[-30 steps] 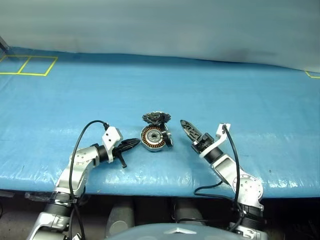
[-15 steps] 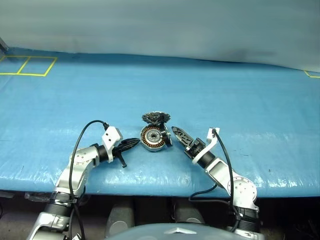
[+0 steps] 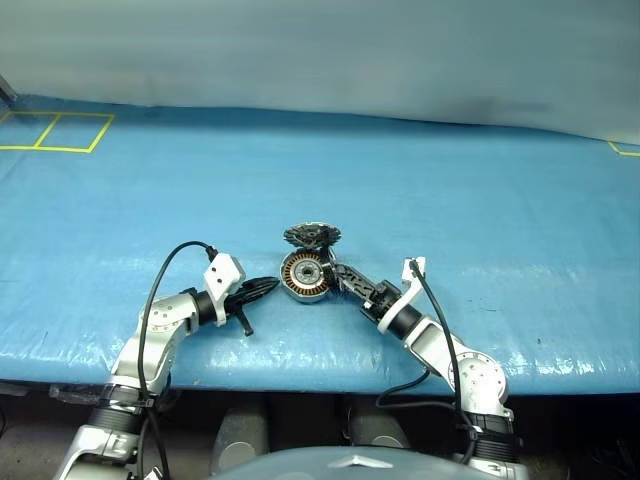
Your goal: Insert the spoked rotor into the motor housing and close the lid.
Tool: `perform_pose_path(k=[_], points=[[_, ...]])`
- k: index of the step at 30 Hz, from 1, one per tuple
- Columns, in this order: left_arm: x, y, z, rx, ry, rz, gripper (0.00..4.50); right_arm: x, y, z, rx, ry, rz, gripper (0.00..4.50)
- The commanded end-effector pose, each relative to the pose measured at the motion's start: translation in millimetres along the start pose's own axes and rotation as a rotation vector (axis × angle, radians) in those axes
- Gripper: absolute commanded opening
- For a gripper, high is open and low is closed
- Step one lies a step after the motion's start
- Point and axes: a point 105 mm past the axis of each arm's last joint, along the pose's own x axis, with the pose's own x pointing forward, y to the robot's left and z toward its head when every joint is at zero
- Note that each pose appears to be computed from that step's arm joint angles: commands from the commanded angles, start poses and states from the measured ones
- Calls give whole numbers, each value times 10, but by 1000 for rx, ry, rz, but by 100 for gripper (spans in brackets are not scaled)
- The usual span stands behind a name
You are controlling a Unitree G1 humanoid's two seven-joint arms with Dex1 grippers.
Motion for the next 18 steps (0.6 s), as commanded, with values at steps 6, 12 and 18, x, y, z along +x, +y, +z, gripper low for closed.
perform_pose_path(k=[6, 12, 18], points=[[14, -18, 27, 17, -5, -1, 0, 4, 54, 42, -25, -17, 18, 33], [14, -22, 22, 16, -4, -1, 0, -11, 68, 66, -42, -23, 23, 33], [18, -22, 23, 17, -6, -1, 0, -21, 85, 96, -55, -29, 29, 33]])
